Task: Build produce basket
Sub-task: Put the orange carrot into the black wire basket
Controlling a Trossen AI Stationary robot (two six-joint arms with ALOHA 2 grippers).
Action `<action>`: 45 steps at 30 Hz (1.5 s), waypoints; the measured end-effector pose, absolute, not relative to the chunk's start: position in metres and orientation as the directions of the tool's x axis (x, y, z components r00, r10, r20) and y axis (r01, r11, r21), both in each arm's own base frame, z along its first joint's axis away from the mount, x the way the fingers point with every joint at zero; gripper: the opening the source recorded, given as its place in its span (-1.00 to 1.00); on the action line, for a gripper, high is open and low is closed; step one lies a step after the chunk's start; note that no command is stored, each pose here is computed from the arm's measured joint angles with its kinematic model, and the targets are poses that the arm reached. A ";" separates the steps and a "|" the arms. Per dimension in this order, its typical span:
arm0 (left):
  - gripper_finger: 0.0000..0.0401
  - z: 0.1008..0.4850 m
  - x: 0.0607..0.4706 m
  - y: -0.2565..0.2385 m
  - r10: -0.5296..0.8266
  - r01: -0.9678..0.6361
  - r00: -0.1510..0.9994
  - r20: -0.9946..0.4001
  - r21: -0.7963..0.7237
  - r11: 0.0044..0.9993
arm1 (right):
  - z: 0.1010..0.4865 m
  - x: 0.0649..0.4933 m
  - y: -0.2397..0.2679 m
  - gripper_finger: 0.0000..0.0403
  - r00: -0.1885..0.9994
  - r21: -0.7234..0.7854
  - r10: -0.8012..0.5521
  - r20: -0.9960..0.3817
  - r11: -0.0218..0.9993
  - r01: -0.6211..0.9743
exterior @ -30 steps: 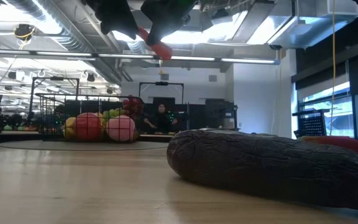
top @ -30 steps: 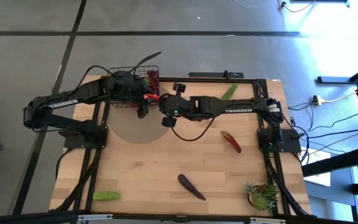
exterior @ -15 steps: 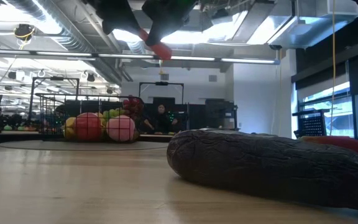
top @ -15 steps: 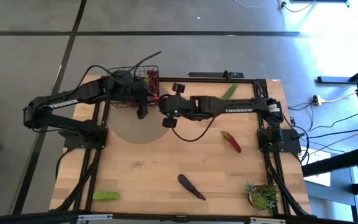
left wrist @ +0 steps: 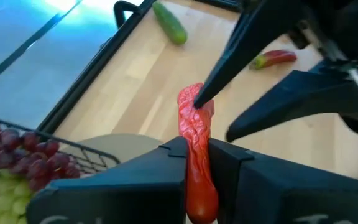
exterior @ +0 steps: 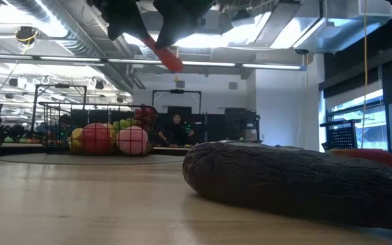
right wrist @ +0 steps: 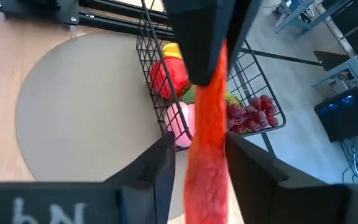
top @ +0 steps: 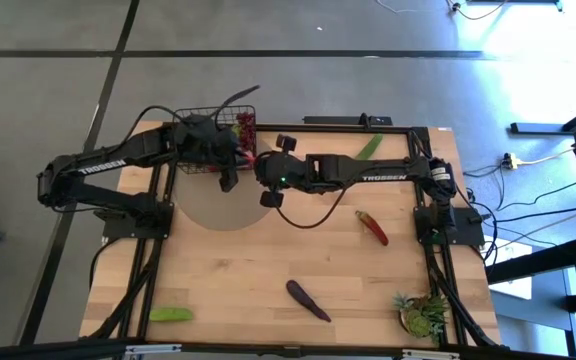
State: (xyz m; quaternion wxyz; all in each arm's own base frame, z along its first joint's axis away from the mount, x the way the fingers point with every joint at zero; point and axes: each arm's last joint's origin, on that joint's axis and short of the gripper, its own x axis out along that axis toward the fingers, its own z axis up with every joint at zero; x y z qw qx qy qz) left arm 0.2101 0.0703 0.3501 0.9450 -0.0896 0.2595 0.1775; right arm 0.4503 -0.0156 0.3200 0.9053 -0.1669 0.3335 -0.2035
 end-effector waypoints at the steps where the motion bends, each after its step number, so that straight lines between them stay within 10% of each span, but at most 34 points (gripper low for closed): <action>1: -0.93 0.350 0.210 0.071 0.297 -0.390 0.797 -0.526 -0.072 0.918 | 0.320 0.450 -0.015 -0.31 0.695 -0.444 -0.481 -0.535 0.860 0.253; 20: -0.92 0.343 0.158 0.081 0.613 -0.746 0.441 -0.655 0.113 0.657 | 0.367 0.443 -0.006 -0.24 0.652 -0.608 -0.655 -0.382 0.709 0.356; 45: -0.92 0.298 0.182 0.122 0.478 -0.712 0.214 -0.852 0.200 0.673 | 0.376 0.443 -0.006 -0.24 0.664 -0.596 -0.654 -0.362 0.710 0.375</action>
